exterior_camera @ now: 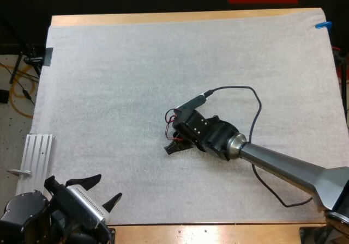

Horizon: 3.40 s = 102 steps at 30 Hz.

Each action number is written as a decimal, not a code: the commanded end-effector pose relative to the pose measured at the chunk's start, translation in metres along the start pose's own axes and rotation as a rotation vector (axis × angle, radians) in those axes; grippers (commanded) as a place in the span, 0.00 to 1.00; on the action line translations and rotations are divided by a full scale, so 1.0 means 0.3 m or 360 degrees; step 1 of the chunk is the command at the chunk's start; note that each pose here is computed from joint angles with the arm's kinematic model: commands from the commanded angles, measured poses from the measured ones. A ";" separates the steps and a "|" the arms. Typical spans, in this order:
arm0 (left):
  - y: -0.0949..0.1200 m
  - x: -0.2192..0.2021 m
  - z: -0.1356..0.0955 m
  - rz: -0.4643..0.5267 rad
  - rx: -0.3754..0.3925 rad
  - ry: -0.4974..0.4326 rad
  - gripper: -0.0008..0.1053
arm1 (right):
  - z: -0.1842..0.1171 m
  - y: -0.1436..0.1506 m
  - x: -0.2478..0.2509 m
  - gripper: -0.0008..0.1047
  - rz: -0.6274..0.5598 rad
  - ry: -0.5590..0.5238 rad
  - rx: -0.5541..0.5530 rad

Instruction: Stack red cube on blue cube

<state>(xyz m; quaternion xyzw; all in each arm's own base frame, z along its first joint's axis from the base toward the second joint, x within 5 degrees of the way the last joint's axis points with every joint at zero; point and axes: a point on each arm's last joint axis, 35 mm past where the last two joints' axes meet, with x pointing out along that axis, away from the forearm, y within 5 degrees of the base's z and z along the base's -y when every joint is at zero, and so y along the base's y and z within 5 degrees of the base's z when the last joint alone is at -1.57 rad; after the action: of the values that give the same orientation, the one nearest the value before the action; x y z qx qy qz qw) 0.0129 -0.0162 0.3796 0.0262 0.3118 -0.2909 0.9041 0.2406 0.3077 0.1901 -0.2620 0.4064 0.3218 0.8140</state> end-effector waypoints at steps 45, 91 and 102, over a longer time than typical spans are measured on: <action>-0.002 -0.001 0.000 -0.0015 0.0006 -0.0006 0.53 | 0.067 -0.070 -0.139 0.52 0.0019 -0.0254 0.0068; 0.351 0.236 0.297 0.0468 -0.0279 -0.0571 0.53 | -0.401 -0.802 -0.881 0.52 -0.0912 -0.0442 0.0644; 0.153 0.090 0.228 0.0375 -0.0041 -0.0682 0.53 | -0.539 -0.569 -0.995 0.52 -0.1001 -0.0603 0.0599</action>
<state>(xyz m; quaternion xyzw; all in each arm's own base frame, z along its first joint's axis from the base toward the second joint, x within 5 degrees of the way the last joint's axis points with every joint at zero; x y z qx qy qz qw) 0.0971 -0.0069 0.4125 -0.0152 0.1070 -0.1774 0.9782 0.1534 -0.0092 0.3789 -0.1506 0.2065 0.0146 0.9667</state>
